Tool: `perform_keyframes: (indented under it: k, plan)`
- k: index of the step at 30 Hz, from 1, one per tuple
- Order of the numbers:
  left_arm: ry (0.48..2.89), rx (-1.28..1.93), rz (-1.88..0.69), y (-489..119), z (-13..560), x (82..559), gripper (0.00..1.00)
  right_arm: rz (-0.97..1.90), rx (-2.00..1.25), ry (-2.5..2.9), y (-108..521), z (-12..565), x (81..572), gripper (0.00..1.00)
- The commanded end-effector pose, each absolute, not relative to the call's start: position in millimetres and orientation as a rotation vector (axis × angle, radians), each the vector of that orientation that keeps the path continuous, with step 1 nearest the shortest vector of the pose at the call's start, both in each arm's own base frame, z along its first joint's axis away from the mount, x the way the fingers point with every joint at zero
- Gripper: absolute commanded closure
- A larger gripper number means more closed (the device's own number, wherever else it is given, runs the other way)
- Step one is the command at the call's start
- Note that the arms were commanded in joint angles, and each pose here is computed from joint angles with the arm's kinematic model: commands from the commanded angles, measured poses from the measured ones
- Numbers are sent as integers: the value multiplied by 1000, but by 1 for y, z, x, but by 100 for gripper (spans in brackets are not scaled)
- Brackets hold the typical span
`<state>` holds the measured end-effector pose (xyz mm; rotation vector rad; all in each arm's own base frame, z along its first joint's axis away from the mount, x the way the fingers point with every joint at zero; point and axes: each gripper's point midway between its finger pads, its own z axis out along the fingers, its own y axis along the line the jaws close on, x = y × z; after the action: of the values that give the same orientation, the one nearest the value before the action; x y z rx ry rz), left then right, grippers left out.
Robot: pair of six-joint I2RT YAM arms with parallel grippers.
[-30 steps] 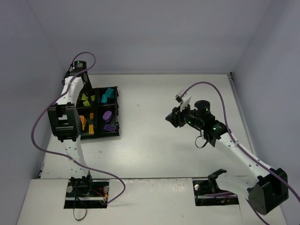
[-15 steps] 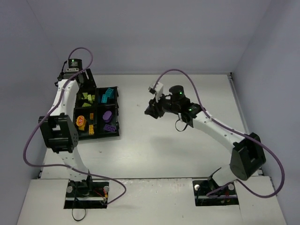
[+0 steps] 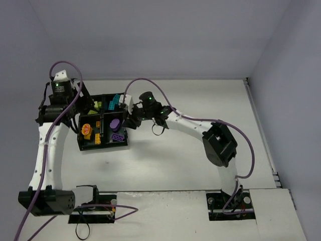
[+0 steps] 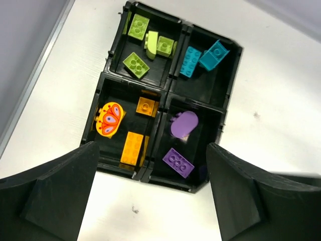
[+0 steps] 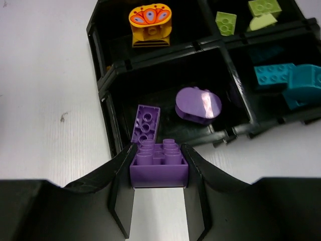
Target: Sort the legos into containers by color
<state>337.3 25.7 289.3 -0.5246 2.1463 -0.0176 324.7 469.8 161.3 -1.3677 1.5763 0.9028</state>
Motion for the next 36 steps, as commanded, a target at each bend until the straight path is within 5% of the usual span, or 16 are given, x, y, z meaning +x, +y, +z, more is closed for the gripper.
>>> perform_keyframes:
  k: [1, 9, 17, 28, 36]
  plan:
    - [2087, -537, -65, 20, 310, 315, 19, 912, -1385, 1395, 507, 193, 329, 93]
    - [2050, -517, -121, 11, 318, 267, 20, 830, -1281, 1399, 547, 184, 357, 75]
    - [2044, -448, -202, -4, 313, 243, 20, 749, -1127, 1451, 541, 191, 380, 37]
    - [2068, -306, -304, -29, 304, 239, 19, 714, -949, 1452, 489, 264, 388, 25]
    - [2041, -88, -351, -50, 316, 232, 19, 698, -563, 1637, 354, 295, 396, 21]
